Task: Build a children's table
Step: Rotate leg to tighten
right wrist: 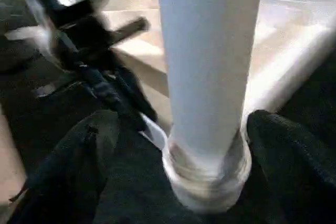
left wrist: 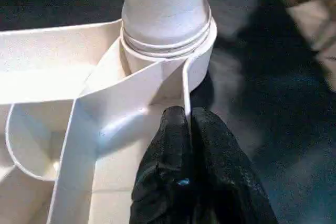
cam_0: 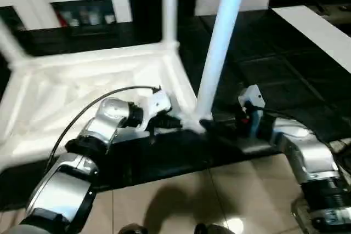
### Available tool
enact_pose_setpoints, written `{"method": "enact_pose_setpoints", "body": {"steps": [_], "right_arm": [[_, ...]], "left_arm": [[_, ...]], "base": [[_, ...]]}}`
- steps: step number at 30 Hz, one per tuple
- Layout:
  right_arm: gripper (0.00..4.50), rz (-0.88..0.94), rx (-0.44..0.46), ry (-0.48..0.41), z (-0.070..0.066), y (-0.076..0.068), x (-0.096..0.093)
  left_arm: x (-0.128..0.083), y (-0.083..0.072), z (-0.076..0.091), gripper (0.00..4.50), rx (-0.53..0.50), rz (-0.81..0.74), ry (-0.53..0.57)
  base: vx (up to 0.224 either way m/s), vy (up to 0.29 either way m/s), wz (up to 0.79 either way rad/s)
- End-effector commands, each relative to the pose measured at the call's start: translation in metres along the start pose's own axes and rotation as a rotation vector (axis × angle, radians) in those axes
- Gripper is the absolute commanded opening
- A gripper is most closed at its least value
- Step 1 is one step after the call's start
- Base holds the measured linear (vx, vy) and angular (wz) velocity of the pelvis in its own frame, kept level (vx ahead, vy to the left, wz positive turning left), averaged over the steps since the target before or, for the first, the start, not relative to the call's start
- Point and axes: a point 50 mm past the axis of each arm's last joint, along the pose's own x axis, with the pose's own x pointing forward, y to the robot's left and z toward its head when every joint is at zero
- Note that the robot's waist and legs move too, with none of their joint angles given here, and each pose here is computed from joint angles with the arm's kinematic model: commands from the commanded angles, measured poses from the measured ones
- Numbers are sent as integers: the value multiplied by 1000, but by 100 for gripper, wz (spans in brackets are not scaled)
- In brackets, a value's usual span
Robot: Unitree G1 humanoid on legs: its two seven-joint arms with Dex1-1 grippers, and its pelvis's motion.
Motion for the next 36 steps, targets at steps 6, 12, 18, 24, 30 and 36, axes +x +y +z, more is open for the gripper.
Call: {"method": "enact_pose_setpoints", "body": {"steps": [6,12,18,24,30,36], "right_arm": [[413,228,-49,63,7,7,-9],[374,344,-51,110,5,12,-9],[327,374,-51,114,7,12,-6],[274,424,-34,120,7,15,-5],[209,442,-21,122,7,16,-5],[198,440,5,100,7,19,-2]], "left_arm": [[-2,-16,3,0,119,-271,37],[-7,-24,3,0,145,-378,53],[-6,-27,4,0,168,-412,61],[-5,-29,4,0,176,-426,61],[-5,-29,4,0,177,-429,62],[-5,-27,3,0,163,-400,63]], "base": [[0,0,0],[0,0,0],[0,0,0],[0,0,0],[0,0,0],[0,0,0]]}}
